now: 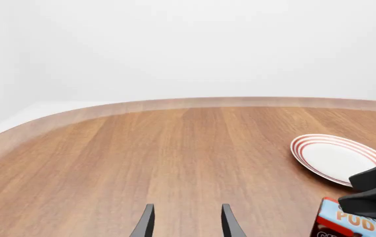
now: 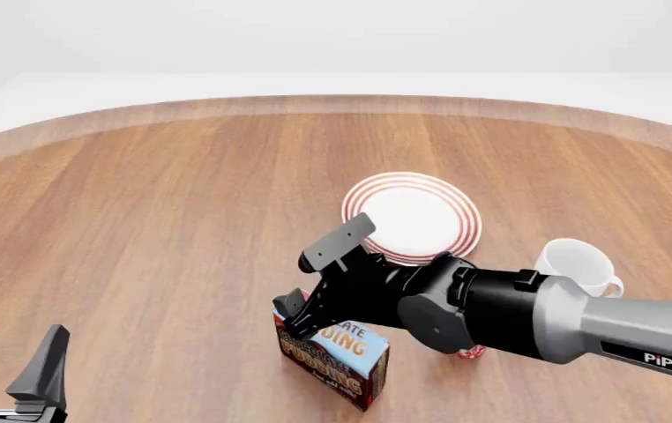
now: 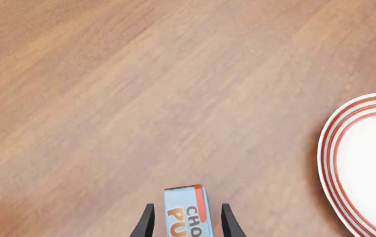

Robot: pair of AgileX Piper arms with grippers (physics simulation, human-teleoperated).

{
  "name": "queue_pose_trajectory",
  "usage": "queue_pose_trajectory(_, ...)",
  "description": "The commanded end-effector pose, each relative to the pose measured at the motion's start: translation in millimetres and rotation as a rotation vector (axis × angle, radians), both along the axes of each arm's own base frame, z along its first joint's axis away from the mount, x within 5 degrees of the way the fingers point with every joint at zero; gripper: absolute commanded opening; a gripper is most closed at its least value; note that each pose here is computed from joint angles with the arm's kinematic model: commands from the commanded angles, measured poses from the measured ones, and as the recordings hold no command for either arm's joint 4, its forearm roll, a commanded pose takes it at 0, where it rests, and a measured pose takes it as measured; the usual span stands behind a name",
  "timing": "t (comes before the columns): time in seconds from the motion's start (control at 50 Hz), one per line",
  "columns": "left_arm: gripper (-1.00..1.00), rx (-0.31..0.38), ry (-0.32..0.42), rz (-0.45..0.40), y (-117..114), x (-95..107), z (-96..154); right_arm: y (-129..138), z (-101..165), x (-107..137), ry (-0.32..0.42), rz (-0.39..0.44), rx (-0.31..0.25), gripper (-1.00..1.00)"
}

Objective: Put the chocolate pudding to the right of the plate.

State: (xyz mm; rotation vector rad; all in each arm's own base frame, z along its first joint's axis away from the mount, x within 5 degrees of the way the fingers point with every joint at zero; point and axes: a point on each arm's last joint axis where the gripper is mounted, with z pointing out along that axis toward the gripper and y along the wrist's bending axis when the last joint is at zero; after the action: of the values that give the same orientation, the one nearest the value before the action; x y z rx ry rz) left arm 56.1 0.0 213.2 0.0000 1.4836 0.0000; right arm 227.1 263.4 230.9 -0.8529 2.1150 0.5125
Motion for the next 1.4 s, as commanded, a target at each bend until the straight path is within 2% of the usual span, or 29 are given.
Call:
queue_pose_trajectory(0.02,1.0,0.0,0.0,0.0,0.0,0.0,0.0,0.8,-7.0,2.3,0.01,-0.002,-0.015,1.0)
queue_pose_trajectory(0.36,1.0,0.0,0.0,0.0,0.0,0.0,0.0,-0.9,-15.3,5.2,0.025,-0.01,-0.033,1.0)
queue_pose_trajectory(0.68,1.0,0.0,0.0,0.0,0.0,0.0,0.0,8.5,-23.3,-2.0,0.045,0.009,-0.032,1.0)
queue_pose_trajectory(1.4,1.0,0.0,0.0,0.0,0.0,0.0,0.0,9.0,-43.4,-0.6,0.071,-0.006,-0.041,1.0)
